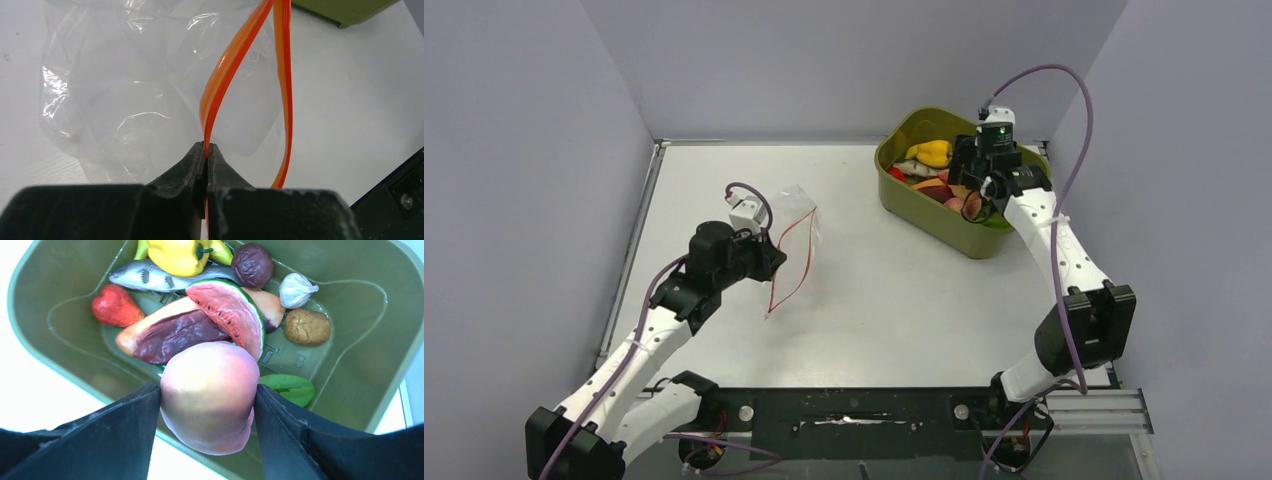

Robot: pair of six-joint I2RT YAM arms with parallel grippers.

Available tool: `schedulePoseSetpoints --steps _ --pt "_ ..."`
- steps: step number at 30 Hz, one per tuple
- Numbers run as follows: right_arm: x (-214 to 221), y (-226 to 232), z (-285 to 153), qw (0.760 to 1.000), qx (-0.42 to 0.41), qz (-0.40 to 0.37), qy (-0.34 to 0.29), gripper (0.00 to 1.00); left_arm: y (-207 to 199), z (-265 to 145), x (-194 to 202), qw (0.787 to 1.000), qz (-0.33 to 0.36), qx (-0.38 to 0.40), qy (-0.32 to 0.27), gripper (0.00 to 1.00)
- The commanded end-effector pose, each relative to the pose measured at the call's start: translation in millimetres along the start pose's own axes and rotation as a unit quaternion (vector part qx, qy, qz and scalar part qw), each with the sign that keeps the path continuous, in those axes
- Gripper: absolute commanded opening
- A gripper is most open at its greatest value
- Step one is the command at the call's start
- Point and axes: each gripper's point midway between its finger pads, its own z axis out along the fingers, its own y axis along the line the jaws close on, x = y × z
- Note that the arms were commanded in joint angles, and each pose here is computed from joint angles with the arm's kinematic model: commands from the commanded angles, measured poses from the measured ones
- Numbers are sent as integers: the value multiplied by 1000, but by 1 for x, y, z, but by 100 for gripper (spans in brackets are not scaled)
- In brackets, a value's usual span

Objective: Place the food in the zip-top bag and seal the zipper
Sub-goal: Pick up the fake fruit from the bin, then place the fake fruit in the zipper food storage bag.

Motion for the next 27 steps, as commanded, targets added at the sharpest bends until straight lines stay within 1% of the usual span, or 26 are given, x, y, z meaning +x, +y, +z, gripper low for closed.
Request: schedulePoseSetpoints --steps 1,4,10,12,15,20,24,27 --pt "-14 4 -43 998 -36 13 -40 53 -11 -6 -38 999 -18 3 -38 0" --pt "-12 11 -64 996 -70 14 -51 53 -14 -6 -43 999 -35 4 -40 0" --pt "-2 40 -112 984 -157 16 -81 53 -18 -1 -41 998 -52 15 -29 0" --pt "-3 53 -132 976 -188 23 -105 52 -15 2 -39 998 -60 8 -25 0" --pt "1 79 -155 961 -247 41 -118 51 -15 5 -39 998 -68 5 -19 0" --pt "15 129 -183 927 -352 70 -106 50 -17 10 -41 997 -80 9 -17 0" --pt "20 163 -200 907 -400 80 -110 50 -22 12 -43 996 -91 20 -18 0" --pt "25 184 -206 898 -421 72 -106 50 -22 13 -39 995 -98 22 -13 0"
